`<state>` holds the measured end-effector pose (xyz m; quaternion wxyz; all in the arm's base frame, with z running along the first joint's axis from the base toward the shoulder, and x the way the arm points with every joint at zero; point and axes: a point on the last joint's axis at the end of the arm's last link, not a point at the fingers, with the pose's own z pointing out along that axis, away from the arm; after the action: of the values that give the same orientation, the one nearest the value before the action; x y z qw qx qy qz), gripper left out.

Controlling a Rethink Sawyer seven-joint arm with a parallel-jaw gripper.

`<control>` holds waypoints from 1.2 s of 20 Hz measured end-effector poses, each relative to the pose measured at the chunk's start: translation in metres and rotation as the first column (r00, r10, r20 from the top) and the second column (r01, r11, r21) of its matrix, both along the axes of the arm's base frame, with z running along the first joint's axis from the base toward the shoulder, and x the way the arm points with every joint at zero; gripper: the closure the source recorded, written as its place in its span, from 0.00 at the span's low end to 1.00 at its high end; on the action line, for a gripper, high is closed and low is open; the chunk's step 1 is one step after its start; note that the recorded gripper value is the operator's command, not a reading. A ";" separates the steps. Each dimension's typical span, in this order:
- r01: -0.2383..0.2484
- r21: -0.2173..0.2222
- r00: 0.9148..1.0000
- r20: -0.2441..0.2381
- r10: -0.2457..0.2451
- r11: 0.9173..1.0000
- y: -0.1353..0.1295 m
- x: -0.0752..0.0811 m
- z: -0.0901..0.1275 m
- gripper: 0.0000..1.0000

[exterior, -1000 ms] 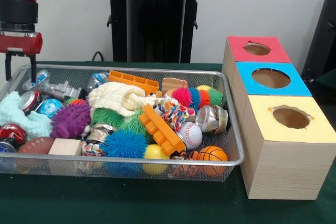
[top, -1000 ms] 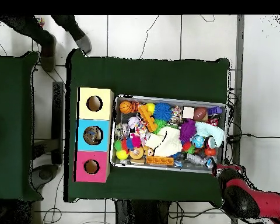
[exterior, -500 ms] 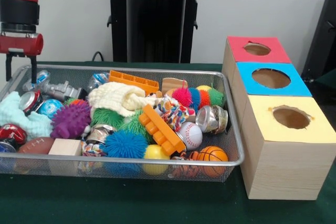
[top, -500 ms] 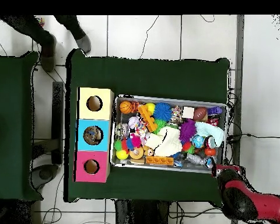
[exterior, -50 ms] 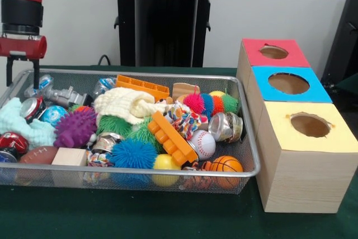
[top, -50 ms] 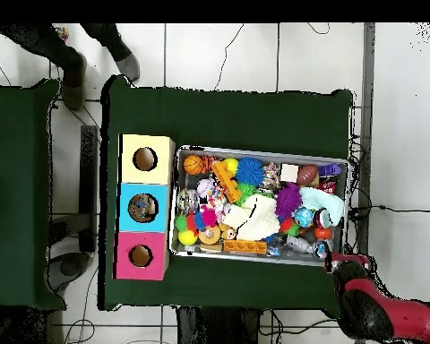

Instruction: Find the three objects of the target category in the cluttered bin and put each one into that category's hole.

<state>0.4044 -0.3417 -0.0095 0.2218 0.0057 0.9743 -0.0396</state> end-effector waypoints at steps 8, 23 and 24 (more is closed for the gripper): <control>-0.013 -0.025 1.000 0.010 0.013 1.000 0.002 -0.003 0.002 0.00; -0.019 -0.050 0.998 -0.064 0.016 0.999 0.015 -0.030 0.013 0.00; -0.015 -0.041 0.996 -0.089 0.012 0.999 0.020 -0.037 0.014 0.00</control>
<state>0.3673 -0.3219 0.0048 0.1789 -0.0073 0.9821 -0.0589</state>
